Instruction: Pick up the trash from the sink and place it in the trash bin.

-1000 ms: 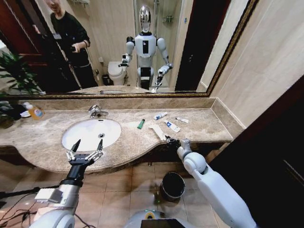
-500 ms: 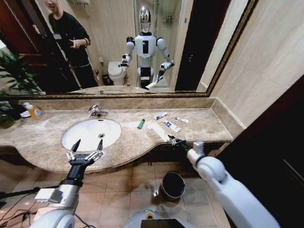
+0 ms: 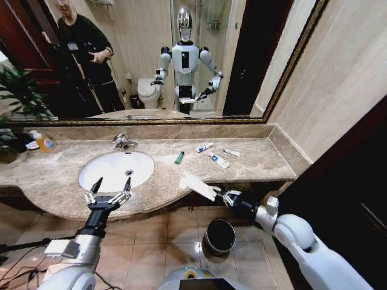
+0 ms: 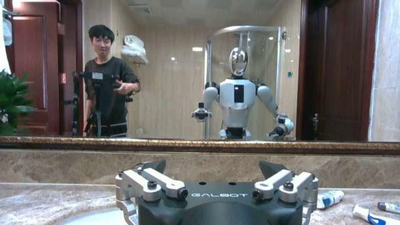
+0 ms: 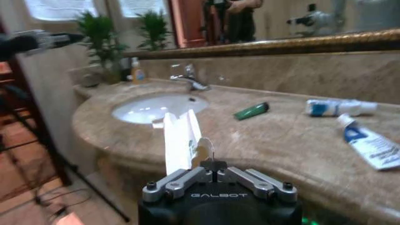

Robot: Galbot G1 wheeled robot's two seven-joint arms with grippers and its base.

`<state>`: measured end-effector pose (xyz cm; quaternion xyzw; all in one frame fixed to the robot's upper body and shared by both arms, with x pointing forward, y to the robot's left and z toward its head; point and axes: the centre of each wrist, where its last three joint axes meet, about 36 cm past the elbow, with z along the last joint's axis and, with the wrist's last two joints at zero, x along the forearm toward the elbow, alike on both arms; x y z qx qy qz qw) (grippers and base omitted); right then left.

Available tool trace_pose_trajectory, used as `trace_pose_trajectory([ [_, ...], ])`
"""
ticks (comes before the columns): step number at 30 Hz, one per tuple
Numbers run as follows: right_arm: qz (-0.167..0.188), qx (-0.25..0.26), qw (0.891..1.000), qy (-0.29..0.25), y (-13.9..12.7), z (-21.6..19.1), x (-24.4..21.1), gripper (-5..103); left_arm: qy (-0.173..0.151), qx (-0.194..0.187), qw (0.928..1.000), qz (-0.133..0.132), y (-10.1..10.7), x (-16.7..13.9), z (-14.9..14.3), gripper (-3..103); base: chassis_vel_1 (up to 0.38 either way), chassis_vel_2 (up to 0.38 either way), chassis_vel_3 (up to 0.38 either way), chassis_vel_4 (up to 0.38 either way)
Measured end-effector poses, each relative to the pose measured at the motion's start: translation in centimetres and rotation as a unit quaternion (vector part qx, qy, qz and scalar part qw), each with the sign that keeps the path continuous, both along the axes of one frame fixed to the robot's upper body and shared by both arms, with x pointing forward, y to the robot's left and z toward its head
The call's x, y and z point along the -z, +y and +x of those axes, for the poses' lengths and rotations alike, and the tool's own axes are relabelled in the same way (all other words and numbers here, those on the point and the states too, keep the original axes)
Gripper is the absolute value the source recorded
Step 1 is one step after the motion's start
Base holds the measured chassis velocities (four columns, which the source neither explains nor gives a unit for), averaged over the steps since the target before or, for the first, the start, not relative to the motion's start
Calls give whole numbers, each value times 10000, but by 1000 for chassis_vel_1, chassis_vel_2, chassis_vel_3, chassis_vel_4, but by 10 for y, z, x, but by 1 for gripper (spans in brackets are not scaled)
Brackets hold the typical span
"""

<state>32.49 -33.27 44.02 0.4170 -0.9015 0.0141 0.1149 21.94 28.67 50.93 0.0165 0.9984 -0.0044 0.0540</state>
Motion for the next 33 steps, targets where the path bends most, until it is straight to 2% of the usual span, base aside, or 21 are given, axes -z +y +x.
trace_pose_trajectory([
  [4,-137,-135,9998,70,-14,-9,15,0,0,0,10000,0,0,0,0,100,0,0,0,0],
  [9,-466,59,9985,269,-25,-20,47,0,0,0,10000,0,0,0,0,100,0,0,0,0],
  [10,-650,195,9970,384,-30,-24,65,0,0,0,10000,0,0,0,0,100,0,0,0,0],
  [12,-729,269,9960,447,-33,-27,76,0,0,0,10000,0,0,0,0,100,0,0,0,0],
  [15,-1085,656,9891,748,-46,-36,128,0,0,0,10000,0,0,0,0,100,0,0,0,0],
  [17,-1146,714,9877,787,-48,-37,136,0,0,0,10000,0,0,0,0,100,0,0,0,0],
  [19,-1430,955,9807,927,-54,-43,169,0,0,0,10000,0,0,0,0,100,0,0,0,0],
  [21,-1527,1057,9777,980,-55,-45,179,0,0,0,10000,0,0,0,0,100,0,0,0,0],
  [23,-1800,1425,9665,1143,-59,-49,208,0,0,0,10000,0,0,0,0,100,0,0,0,0],
  [24,-1800,1425,9665,1143,-59,-49,208,0,0,0,10000,0,0,0,0,100,0,0,0,0],
  [26,-1975,1753,9565,1239,-59,-52,228,0,0,0,10000,0,0,0,0,100,0,0,0,0],
  [28,-2189,2175,9419,1326,-57,-55,247,0,0,0,10000,0,0,0,0,100,0,0,0,0],
  [30,-2218,2231,9397,1341,-57,-55,250,0,0,0,10000,0,0,0,0,100,0,0,0,0],
  [31,-2341,2452,9303,1402,-55,-56,261,0,0,0,10000,0,0,0,0,100,0,0,0,0],
  [33,-2362,2495,9285,1410,-55,-56,264,0,0,0,10000,0,0,0,0,100,0,0,0,0],
])
